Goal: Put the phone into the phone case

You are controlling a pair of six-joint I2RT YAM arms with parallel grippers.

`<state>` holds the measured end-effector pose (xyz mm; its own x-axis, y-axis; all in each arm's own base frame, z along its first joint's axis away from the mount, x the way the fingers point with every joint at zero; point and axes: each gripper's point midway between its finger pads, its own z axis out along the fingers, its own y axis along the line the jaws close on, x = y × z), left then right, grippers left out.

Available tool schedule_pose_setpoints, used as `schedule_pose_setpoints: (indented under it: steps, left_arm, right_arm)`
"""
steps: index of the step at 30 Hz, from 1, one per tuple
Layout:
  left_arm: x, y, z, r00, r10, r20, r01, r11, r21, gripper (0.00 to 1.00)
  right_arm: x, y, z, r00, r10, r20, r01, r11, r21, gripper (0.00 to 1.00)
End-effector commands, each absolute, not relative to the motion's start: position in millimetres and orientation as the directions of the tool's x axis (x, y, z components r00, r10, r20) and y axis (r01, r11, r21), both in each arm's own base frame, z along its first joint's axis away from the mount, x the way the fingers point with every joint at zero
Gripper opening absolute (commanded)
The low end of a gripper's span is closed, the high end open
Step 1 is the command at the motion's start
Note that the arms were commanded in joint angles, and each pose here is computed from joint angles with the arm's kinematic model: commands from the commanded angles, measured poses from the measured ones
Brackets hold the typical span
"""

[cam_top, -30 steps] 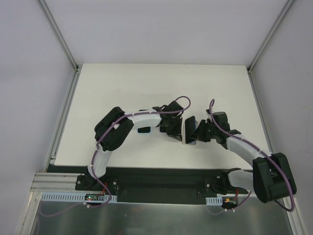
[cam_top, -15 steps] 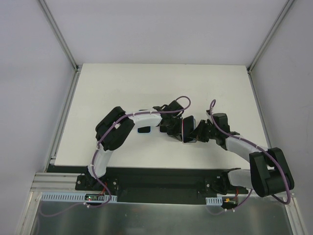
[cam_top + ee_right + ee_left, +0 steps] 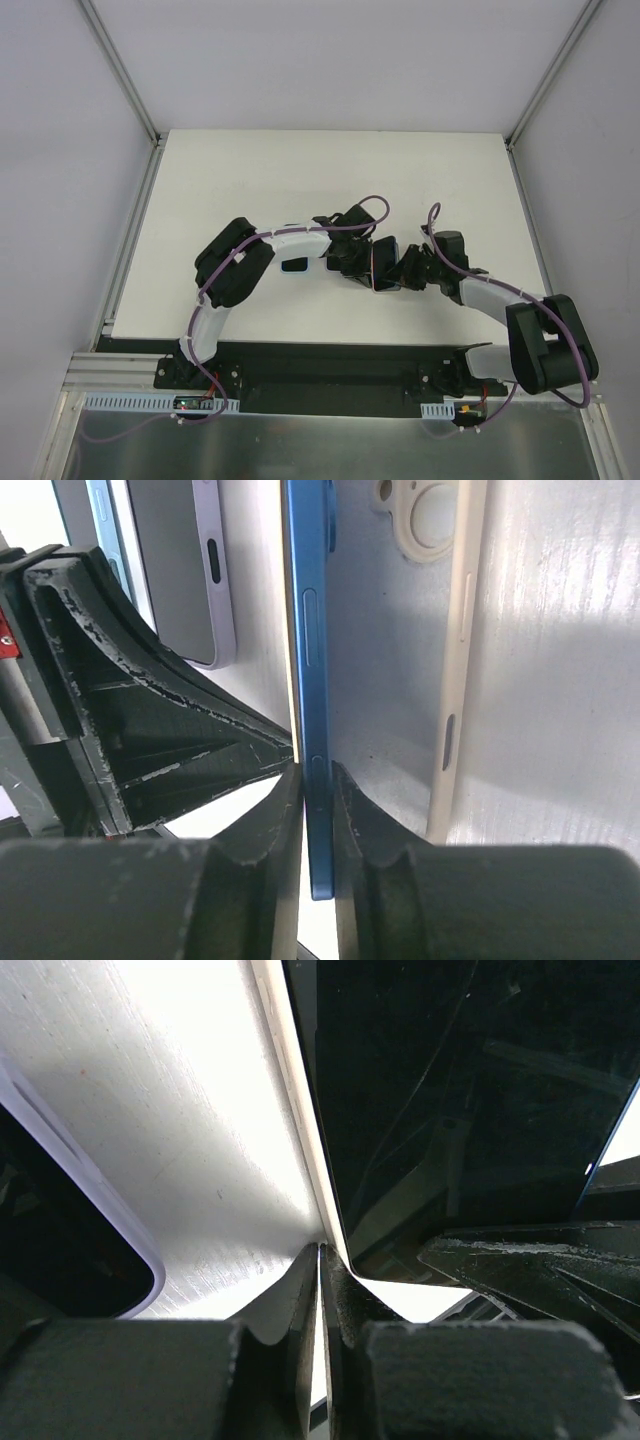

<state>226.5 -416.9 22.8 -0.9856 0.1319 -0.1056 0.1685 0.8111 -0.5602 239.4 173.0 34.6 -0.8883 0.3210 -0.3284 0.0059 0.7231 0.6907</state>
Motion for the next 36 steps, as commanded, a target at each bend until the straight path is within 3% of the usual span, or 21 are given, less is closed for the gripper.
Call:
schedule_pose_setpoints:
  steps: [1, 8, 13, 19, 22, 29, 36]
  left_arm:
    - [234.4, -431.0, 56.1, -0.972, 0.135, -0.193, 0.227, 0.757, -0.613, 0.07]
    - [257.2, -422.4, 72.3, -0.972, 0.085, -0.218, 0.205, 0.758, -0.619, 0.19]
    - [272.3, -433.7, 83.6, -0.962, 0.093, -0.257, 0.241, 0.734, -0.635, 0.27]
    - [282.2, -445.0, 84.6, -0.957, 0.106, -0.27, 0.262, 0.715, -0.648, 0.33]
    - [285.1, -446.4, 78.0, -0.959, 0.106, -0.261, 0.256, 0.72, -0.646, 0.33]
    - [286.7, -441.9, 62.1, -0.962, 0.111, -0.251, 0.248, 0.742, -0.622, 0.36]
    - [283.0, -439.9, 43.6, -0.97, 0.126, -0.21, 0.231, 0.753, -0.616, 0.39]
  right_arm:
    - [216.9, 168.1, 19.3, -0.926, 0.288, -0.243, 0.073, 0.77, 0.634, 0.17]
    - [221.7, 145.2, 33.7, -0.912, 0.254, -0.322, 0.057, 0.856, 0.514, 0.29]
    - [222.7, 132.2, 52.3, -0.908, 0.232, -0.35, 0.056, 0.893, 0.446, 0.45]
    - [223.3, 112.6, 58.5, -0.9, 0.213, -0.379, 0.073, 0.934, 0.351, 0.5]
    - [234.0, 111.1, 61.6, -0.897, 0.191, -0.4, 0.052, 0.941, 0.335, 0.47]
    - [258.6, 116.6, 59.0, -0.904, 0.173, -0.39, 0.023, 0.933, 0.359, 0.26]
    - [265.2, 126.4, 35.1, -0.93, 0.16, -0.332, 0.019, 0.921, 0.39, 0.18]
